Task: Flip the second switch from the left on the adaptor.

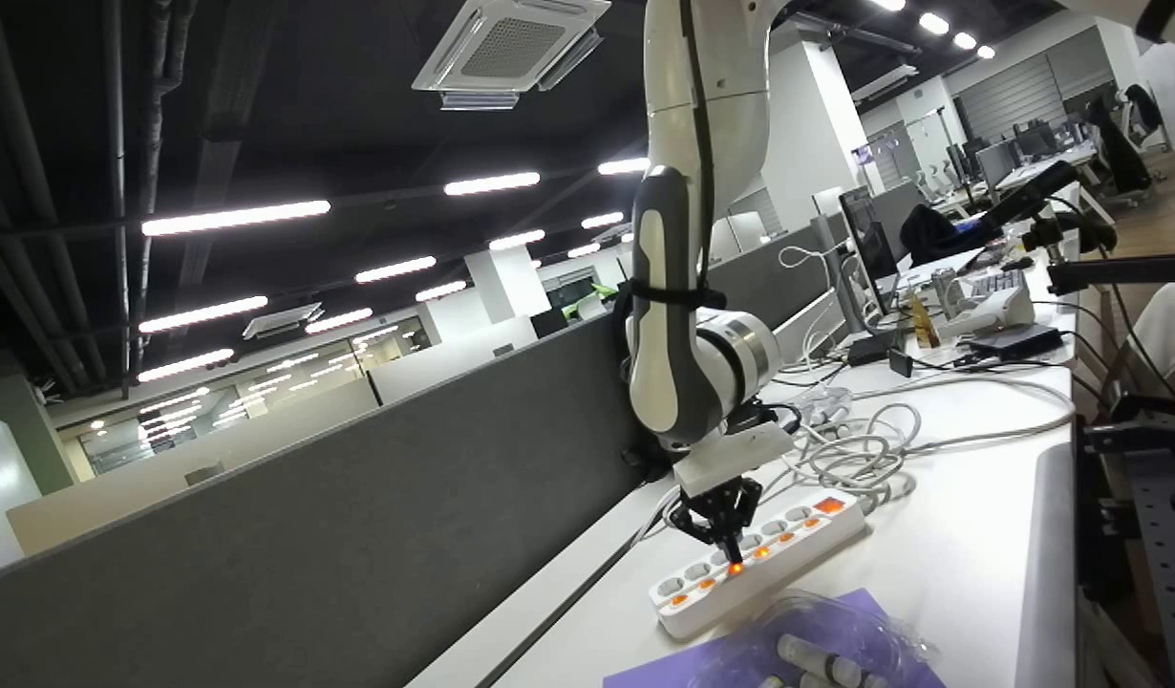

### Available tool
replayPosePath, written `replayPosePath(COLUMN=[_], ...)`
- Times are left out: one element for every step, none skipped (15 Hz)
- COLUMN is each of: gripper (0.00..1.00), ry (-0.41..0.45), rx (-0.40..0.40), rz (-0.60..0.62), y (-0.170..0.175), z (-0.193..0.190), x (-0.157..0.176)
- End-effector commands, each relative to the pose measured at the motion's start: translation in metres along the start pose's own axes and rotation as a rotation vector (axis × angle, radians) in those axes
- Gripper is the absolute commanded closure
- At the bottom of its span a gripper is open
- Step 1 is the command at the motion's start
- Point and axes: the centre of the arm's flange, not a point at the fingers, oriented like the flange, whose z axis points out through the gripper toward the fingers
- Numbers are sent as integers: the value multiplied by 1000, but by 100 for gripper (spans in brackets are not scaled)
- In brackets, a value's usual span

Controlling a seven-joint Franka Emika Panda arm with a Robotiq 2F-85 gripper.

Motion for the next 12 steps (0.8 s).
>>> replayPosePath(gripper=[100,100,100,100,100,100,100,100,100,100,100,100], ry=[-10,-14,-18,-20,-20,-21,-22,-22,-23,-24,-27,-36], rx=[-3,-6,-11,-13,-15,-13,-12,-9,-8,-6,-2,5], rz=[11,10,10,9,8,8,10,9,12,16,20,27], y=[-3,-2,-2,-2,-2,-1,-1,-1,-1,-1,-2,-1], z=[15,19,24,27,29,31,32,30,27,25,22,19], x=[0,-2,-3,-4,-6,-7,-7,-8,-8,-8,-8,-9])
